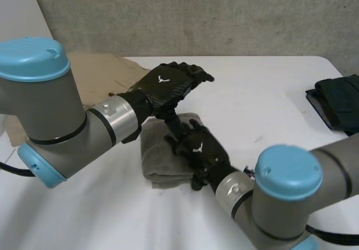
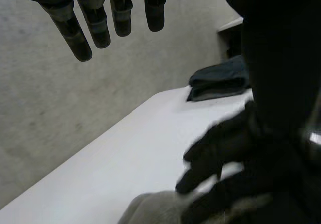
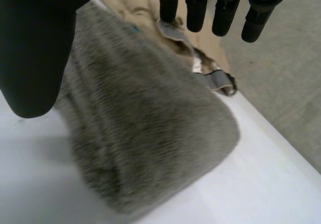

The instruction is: Fold the laundry.

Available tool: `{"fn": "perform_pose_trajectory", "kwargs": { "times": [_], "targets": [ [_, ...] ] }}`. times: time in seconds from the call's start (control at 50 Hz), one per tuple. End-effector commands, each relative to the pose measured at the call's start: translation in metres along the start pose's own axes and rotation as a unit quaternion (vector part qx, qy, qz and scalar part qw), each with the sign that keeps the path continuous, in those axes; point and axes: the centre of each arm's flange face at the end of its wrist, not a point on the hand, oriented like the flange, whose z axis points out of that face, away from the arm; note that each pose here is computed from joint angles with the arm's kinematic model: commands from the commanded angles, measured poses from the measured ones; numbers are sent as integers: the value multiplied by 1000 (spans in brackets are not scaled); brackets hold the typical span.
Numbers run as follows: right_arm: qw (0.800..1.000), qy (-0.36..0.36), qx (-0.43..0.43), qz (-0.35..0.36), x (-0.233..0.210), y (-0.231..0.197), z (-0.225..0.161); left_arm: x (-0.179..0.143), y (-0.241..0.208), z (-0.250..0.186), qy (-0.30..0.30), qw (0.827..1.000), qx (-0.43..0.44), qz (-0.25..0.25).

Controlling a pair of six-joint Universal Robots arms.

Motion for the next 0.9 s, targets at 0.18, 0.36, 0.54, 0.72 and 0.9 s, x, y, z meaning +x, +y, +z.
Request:
{"fn": "perform_pose_trajectory", "kwargs": {
  "times": [0.18,0.36,0.54,0.72,0.9],
  "targets": [
    [1000,11,12,-27,-3,26,33,4,-3,-1,6,1000,3,-8],
    [999,15,18,-26,-1,27,42,3,-3,-1,4,1000,3,-14],
    [999,16,25,-26,0,28,55,1,-2,-2,2,1000,2,-26],
    [996,60,57,-17,31,13,72,-1,-4,-2,-2,1000,5,-28],
    [965,201,166,25,177,-42,72,-14,-33,-12,-35,998,48,-7]
  ]
}}
